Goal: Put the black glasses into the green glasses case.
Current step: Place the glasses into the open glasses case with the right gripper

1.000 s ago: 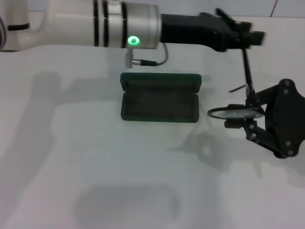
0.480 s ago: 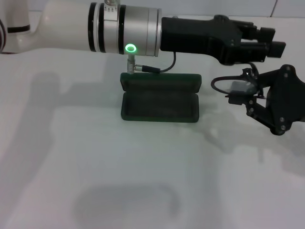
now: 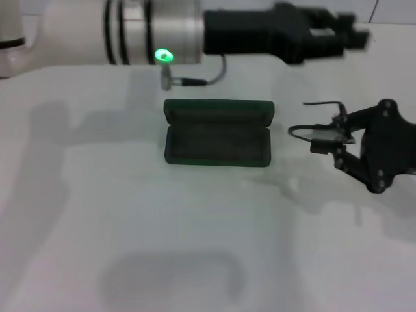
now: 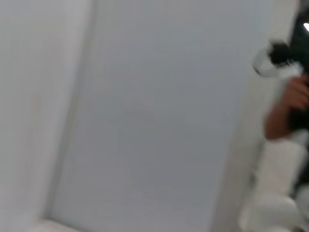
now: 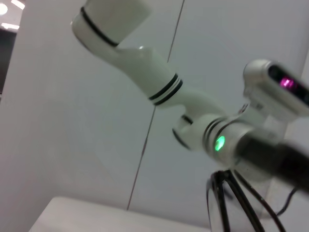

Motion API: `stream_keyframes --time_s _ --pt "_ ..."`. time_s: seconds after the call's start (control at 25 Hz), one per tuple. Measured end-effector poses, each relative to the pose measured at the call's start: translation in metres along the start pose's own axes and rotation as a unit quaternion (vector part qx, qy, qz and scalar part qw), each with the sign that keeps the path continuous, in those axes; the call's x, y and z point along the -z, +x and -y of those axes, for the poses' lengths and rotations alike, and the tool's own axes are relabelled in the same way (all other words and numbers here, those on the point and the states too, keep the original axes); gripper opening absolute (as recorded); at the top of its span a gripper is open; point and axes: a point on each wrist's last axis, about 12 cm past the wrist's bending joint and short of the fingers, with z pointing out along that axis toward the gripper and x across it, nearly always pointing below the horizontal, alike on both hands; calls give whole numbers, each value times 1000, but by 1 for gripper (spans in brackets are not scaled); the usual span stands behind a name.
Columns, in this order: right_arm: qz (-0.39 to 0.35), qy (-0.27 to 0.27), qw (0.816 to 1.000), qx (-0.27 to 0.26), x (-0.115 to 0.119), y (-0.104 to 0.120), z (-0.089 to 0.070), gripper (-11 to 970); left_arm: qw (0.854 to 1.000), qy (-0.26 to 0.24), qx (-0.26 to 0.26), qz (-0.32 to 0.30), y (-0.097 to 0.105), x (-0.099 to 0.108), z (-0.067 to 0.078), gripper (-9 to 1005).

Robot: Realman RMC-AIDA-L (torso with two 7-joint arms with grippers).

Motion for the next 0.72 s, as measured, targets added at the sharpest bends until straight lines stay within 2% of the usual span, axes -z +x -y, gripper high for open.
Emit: stream_keyframes --time_s 0.2,0.36,0.56,0.72 --pt "-55 17 998 24 -20 11 7 112 994 -81 -10 78 0 40 -12 469" --pt "-121 41 991 47 -60 17 19 115 983 -140 -7 115 4 75 -18 468" --pt "-196 63 975 81 -104 18 16 118 979 -161 -2 125 7 91 -19 468" --pt "-213 54 972 89 -123 18 8 121 979 -162 -3 126 7 92 -19 468"
